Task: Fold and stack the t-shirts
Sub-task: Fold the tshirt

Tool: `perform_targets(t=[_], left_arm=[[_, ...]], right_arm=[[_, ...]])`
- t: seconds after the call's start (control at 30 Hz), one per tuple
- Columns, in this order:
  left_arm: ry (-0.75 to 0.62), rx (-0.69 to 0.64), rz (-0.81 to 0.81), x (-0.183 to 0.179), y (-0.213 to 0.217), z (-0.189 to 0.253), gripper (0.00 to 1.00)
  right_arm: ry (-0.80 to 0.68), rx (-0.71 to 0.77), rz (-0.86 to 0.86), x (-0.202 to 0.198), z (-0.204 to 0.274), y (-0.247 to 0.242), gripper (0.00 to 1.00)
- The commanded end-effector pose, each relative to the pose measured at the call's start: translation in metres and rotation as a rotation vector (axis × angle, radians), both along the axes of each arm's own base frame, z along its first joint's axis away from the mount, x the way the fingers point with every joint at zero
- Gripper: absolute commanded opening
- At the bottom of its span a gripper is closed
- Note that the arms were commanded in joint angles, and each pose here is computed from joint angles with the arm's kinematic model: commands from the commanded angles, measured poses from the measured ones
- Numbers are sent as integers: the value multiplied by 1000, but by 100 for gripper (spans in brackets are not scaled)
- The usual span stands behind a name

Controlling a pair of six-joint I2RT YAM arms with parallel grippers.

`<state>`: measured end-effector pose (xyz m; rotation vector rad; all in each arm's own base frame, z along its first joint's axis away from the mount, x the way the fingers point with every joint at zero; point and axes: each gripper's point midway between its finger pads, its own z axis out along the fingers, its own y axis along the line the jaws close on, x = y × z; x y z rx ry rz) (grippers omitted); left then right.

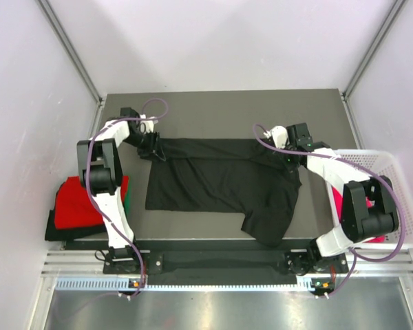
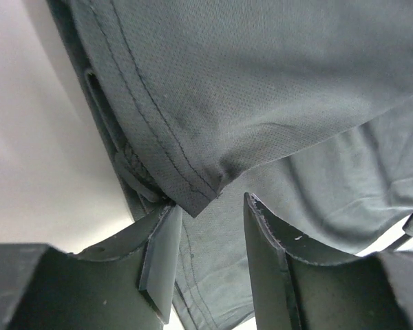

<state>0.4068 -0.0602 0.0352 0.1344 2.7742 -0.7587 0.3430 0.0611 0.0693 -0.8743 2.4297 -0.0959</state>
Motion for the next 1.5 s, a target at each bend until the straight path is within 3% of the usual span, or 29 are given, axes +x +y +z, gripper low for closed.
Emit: perform_targets(t=[0.0, 0.37, 0.6, 0.63, 1.23, 1.47], left_arm=[[-66, 12, 13, 20, 3, 11, 46], [0, 60, 7, 4, 9, -5, 38], [-12, 58, 10, 5, 9, -2, 1], [-14, 57, 8, 3, 8, -1, 0], [-49, 148, -17, -10, 22, 14, 1], [-64, 170, -18, -10, 25, 19, 11]], right_arm=[[-39, 17, 9, 9, 9, 7, 0], [-41, 21, 8, 12, 10, 8, 0], [-34, 37, 22, 9, 9, 11, 0], [-33, 37, 21, 8, 9, 11, 0], [-31, 32, 46, -3, 16, 8, 0], [25, 33, 76, -15, 2, 11, 0]])
